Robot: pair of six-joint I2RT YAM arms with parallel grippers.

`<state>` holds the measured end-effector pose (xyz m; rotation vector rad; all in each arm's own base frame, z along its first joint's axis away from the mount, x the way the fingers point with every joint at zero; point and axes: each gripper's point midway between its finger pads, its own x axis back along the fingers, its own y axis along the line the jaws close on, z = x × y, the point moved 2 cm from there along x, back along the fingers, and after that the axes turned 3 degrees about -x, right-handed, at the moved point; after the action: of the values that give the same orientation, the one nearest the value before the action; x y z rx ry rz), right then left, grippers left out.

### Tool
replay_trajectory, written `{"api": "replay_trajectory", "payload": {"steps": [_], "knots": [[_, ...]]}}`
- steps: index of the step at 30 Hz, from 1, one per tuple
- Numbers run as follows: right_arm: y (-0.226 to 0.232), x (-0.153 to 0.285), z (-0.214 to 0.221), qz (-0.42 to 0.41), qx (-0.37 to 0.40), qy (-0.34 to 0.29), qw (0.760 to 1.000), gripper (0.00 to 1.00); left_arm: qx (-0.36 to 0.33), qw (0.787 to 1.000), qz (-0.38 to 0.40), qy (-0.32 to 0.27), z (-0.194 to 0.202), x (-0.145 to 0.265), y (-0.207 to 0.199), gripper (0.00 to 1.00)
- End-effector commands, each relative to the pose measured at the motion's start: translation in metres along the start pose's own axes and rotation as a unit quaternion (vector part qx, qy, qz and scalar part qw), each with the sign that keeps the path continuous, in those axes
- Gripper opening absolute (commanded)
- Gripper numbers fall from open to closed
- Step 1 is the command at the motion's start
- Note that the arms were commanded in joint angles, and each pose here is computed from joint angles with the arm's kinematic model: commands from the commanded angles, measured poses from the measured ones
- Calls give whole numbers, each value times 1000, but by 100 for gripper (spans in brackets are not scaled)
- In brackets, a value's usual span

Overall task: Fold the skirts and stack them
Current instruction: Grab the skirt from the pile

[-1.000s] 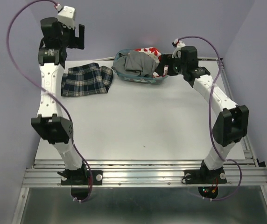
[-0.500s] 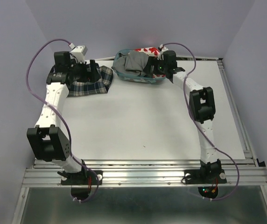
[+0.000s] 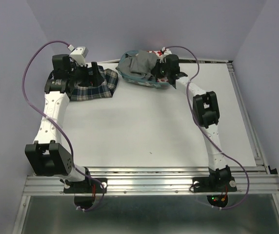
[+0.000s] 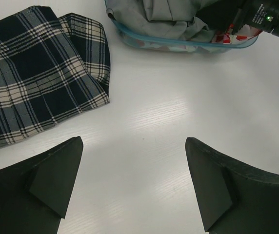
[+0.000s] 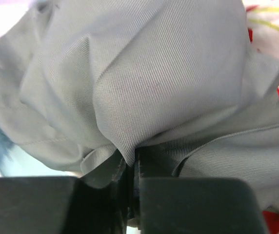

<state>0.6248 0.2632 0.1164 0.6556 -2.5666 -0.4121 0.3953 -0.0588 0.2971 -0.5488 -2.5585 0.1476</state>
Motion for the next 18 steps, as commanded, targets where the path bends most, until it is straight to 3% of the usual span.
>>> {"api": "replay_trajectory", "payload": {"steps": [1, 7, 14, 18], "knots": [[66, 45, -129, -78, 67, -153, 983, 3, -10, 1000, -7, -22, -8, 10, -3, 99], [137, 130, -233, -152, 126, -253, 947, 1, -19, 999, -16, -32, -10, 17, -3, 99], [211, 251, -290, -248, 143, -308, 907, 1, -30, 998, -33, -45, -7, 25, 0, 99], [234, 312, -309, -258, 160, -332, 893, 1, -36, 997, -41, -61, -14, 32, -1, 99]]}}
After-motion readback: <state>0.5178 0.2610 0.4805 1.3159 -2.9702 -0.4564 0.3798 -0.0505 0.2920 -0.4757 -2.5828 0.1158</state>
